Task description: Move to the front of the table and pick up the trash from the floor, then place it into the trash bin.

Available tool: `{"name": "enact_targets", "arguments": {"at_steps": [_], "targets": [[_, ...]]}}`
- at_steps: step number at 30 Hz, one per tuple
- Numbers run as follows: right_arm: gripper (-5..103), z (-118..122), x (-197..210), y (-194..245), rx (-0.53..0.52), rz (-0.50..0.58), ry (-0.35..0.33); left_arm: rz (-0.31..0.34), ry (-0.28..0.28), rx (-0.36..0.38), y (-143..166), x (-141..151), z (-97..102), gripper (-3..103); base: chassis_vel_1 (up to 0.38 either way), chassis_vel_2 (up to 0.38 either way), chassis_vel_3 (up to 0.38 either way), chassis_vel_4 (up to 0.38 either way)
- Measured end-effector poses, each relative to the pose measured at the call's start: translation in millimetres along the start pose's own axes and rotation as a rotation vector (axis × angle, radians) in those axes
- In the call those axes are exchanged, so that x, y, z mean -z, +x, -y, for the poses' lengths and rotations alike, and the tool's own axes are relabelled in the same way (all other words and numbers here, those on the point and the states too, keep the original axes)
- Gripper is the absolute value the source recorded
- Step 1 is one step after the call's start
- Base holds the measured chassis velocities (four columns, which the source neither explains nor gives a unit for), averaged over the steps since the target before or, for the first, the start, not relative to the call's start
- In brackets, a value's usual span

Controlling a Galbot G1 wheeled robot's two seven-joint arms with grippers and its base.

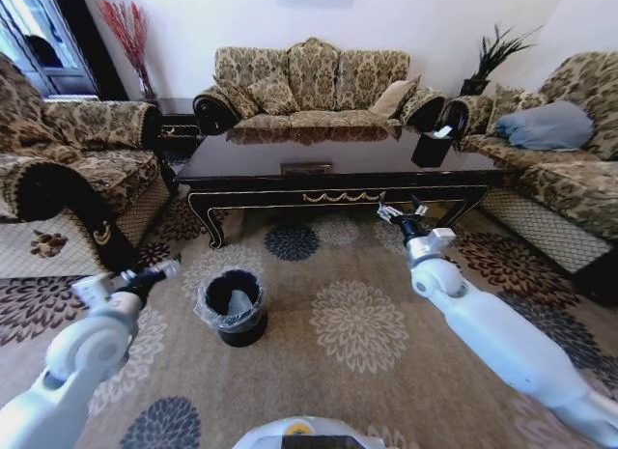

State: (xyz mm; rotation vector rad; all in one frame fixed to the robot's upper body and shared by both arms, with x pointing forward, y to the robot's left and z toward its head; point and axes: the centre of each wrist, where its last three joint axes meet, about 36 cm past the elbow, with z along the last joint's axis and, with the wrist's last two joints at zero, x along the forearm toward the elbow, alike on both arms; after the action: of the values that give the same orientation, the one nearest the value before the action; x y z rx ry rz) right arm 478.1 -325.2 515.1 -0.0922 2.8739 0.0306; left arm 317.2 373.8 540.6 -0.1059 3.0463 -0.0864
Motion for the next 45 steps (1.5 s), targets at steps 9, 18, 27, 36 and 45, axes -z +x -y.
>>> {"name": "enact_targets", "arguments": {"at_steps": [9,18,27,36,45], "targets": [[100,10.1,-10.1,39.2,0.023,0.054,-0.054,0.091,-0.055,0.042,55.9,-5.0,-5.0,100,0.0,0.0,0.0,0.0],[100,18.6,-22.8,71.9,0.055,0.078,-0.028,0.069,-0.174,0.099,84.1,-3.9,-9.4,100,0.0,0.0,0.0,0.0],[100,17.5,-30.8,101.0,0.073,0.06,-0.018,0.082,-0.151,0.117,91.1,-4.8,-9.4,100,0.0,0.0,0.0,0.0],[100,20.4,-26.0,115.0,0.026,0.062,-0.04,0.107,-0.139,0.109,86.9,-5.3,-9.9,100,0.014,-0.011,-0.01,0.011],[100,14.3,-30.5,147.2,-0.033,0.031,-0.091,0.082,-0.128,0.098,88.0,-19.3,1.2,100,0.158,-0.153,-0.167,0.155]]}}
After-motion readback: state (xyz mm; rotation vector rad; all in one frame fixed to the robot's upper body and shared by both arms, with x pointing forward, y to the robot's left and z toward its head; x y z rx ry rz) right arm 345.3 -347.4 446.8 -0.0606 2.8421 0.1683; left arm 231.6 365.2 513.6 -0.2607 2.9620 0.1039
